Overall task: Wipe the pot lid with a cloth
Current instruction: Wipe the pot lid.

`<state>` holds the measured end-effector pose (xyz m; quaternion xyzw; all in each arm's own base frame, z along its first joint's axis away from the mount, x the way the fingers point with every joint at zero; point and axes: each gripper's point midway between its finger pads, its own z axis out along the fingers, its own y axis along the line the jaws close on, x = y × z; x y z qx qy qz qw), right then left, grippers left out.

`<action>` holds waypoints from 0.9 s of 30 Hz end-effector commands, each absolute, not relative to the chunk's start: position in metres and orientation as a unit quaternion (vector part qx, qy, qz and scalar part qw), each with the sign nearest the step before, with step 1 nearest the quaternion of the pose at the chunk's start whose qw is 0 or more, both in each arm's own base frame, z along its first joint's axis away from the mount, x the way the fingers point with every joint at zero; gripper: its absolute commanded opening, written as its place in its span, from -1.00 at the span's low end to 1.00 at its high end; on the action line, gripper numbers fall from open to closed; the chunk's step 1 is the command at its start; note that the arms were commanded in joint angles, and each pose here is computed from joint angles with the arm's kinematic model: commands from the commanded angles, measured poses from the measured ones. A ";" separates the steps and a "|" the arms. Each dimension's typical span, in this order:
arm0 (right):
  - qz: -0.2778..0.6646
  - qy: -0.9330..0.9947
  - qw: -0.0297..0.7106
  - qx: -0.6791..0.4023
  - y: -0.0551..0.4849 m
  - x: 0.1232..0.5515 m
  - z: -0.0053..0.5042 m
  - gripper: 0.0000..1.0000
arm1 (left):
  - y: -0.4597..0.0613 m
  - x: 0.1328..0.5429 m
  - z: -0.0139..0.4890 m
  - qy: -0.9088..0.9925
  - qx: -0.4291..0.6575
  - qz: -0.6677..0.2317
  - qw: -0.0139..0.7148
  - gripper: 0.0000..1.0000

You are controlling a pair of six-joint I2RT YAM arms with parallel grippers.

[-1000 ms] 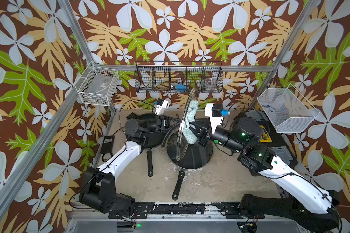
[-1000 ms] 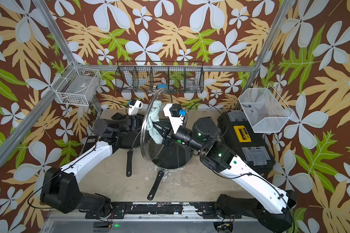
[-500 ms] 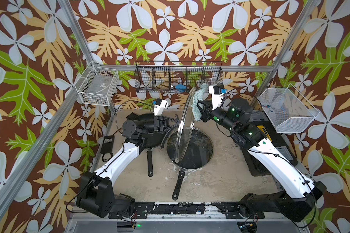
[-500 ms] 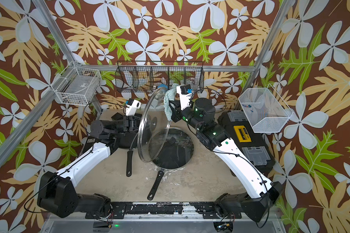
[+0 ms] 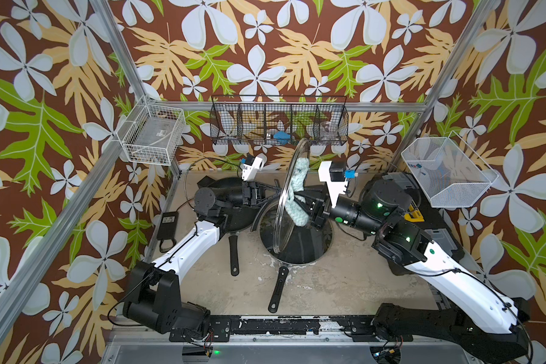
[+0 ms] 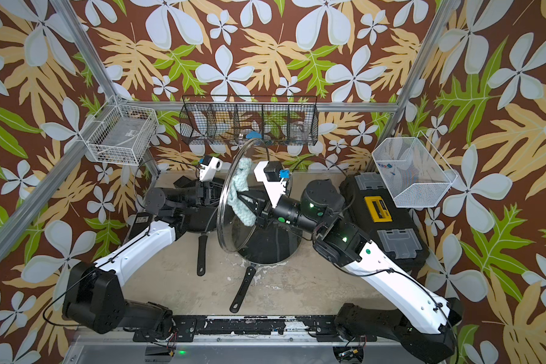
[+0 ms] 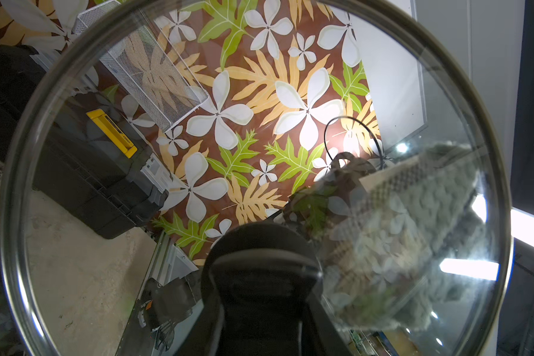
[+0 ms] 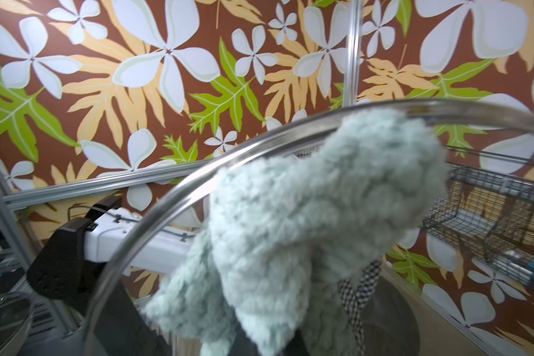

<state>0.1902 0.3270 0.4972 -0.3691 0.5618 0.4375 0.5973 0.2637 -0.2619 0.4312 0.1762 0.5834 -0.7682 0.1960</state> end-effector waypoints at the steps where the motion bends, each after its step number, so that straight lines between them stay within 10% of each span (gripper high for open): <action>1: 0.448 0.538 0.599 -0.389 0.332 0.171 0.493 -1.00 | -0.257 0.266 0.452 0.550 0.180 -0.781 0.238 -1.00; 14: 0.387 0.656 0.542 -0.356 0.330 0.198 0.363 -1.00 | -0.256 0.265 0.463 0.532 0.183 -0.796 0.222 -1.00; 27: 0.310 0.709 0.572 -0.272 0.275 0.295 0.369 -1.00 | -0.254 0.256 0.462 0.533 0.192 -0.794 0.221 -1.00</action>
